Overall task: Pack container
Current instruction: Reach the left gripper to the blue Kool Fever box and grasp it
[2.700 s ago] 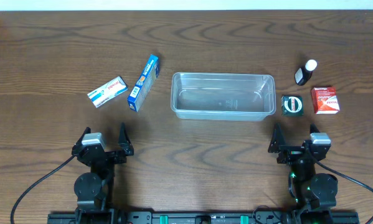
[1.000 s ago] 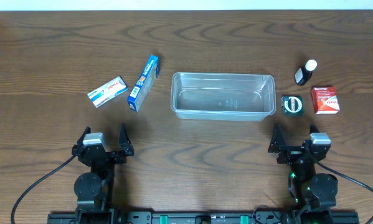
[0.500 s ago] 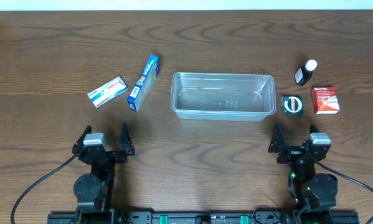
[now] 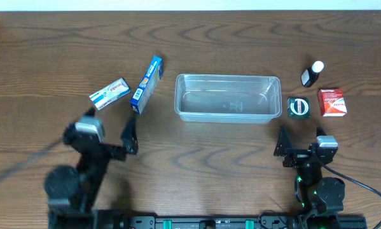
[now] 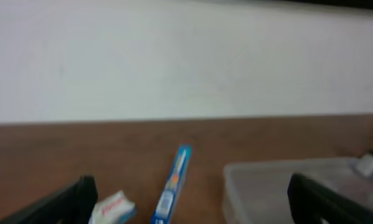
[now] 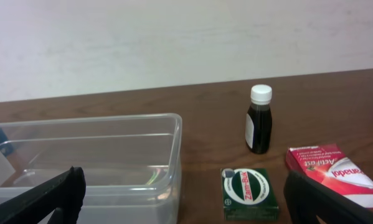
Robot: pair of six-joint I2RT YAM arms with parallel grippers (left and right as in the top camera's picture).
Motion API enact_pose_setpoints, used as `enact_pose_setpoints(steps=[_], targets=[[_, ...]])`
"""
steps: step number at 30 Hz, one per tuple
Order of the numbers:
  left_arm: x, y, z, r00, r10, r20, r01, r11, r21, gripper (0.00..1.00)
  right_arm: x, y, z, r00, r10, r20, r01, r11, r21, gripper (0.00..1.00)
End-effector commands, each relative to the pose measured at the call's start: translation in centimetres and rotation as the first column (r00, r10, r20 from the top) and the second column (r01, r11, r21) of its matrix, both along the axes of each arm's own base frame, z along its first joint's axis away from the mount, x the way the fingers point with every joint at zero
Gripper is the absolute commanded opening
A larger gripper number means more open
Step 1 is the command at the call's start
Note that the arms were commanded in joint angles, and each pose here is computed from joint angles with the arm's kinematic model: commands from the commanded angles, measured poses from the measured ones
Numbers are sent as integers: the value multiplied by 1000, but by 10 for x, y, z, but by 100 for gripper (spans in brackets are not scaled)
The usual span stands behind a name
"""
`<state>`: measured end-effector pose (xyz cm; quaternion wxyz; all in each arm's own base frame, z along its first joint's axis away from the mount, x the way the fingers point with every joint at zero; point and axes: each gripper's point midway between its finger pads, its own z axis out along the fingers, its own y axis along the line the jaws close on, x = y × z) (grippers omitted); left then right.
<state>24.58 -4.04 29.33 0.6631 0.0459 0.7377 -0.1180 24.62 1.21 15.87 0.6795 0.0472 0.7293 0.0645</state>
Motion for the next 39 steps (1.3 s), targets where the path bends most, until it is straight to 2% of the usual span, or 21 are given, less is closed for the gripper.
enact_pose_setpoints(steps=[1, 4, 7, 10, 13, 17, 21, 25, 31, 35, 39], targets=[[23, -6, 25, 991, -43, -127, 47, 998, 32, 98, 0, -2, -1, 1000, -7, -3, 7, 1000, -16, 99], [48, -11, 34, 948, -58, -312, 73, 997, 35, 98, 0, -2, -1, 1000, -7, -3, 7, 1000, -16, 99], [74, -21, 41, 869, -81, -487, 110, 993, 32, 98, 0, -2, -1, 1000, -7, -3, 7, 1000, -16, 99], [96, -32, 38, 782, -93, -616, 168, 984, 65, 98, 0, -2, -1, 1000, -7, -3, 7, 1000, -16, 99], [123, -32, 17, 707, -25, -707, 158, 980, 123, 98, 0, -2, -1, 1000, -7, -3, 7, 1000, -16, 99], [157, -33, -30, 634, 29, -773, 155, 974, 163, 98, 0, -2, -1, 1000, -7, -3, 7, 1000, -16, 99], [173, -33, -75, 549, 45, -835, 168, 972, 163, 98, 0, -2, -1, 1000, -7, -3, 7, 1000, -16, 99], [192, -33, -108, 518, 56, -854, 187, 966, 177, 98, 0, -2, -1, 1000, -7, -3, 7, 1000, -16, 99], [201, -24, -151, 456, 117, -882, 243, 937, 250, 98, 0, -2, -1, 1000, -7, -3, 7, 1000, -16, 99], [202, -22, -175, 407, 134, -903, 255, 933, 254, 100, 0, -2, -1, 1000, -7, -3, 7, 1000, -16, 99], [200, -15, -192, 372, 179, -911, 255, 924, 286, 93, 0, -2, -1, 1000, -7, -3, 7, 1000, -16, 99]])
